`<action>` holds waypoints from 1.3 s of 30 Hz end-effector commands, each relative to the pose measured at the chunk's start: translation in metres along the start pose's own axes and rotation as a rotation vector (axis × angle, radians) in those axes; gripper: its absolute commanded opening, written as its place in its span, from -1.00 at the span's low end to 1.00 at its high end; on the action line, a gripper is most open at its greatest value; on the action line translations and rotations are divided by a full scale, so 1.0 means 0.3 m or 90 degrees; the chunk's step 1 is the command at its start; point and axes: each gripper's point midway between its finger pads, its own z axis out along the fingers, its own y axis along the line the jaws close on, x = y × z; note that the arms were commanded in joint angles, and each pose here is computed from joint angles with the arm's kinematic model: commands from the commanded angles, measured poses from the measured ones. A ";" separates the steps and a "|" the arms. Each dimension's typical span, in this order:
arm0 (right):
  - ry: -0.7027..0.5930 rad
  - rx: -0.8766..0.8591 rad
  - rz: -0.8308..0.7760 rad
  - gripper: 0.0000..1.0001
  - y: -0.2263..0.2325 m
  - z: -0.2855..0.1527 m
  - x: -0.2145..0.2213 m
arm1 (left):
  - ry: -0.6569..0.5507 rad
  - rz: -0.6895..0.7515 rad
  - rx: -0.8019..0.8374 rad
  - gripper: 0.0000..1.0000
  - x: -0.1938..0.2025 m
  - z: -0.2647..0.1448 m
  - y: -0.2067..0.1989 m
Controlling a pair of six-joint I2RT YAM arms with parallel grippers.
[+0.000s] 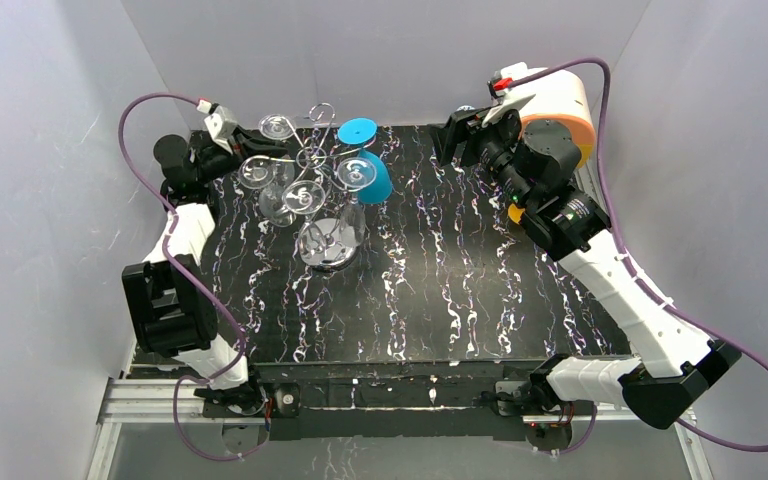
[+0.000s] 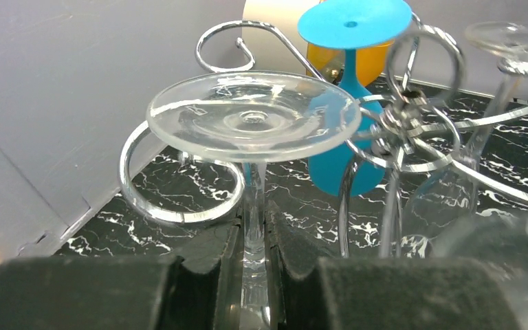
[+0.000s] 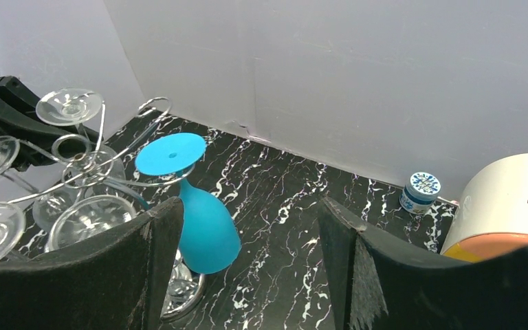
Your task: Place the wine glass upside down on the wine glass rack
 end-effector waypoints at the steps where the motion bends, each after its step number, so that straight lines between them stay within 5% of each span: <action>1: -0.056 -0.009 -0.002 0.58 0.011 -0.013 -0.086 | -0.009 0.036 0.066 -1.00 -0.102 0.032 -0.047; 39: -0.070 -0.048 0.037 0.59 0.053 -0.040 -0.123 | -0.005 0.019 0.083 -1.00 -0.041 0.075 -0.067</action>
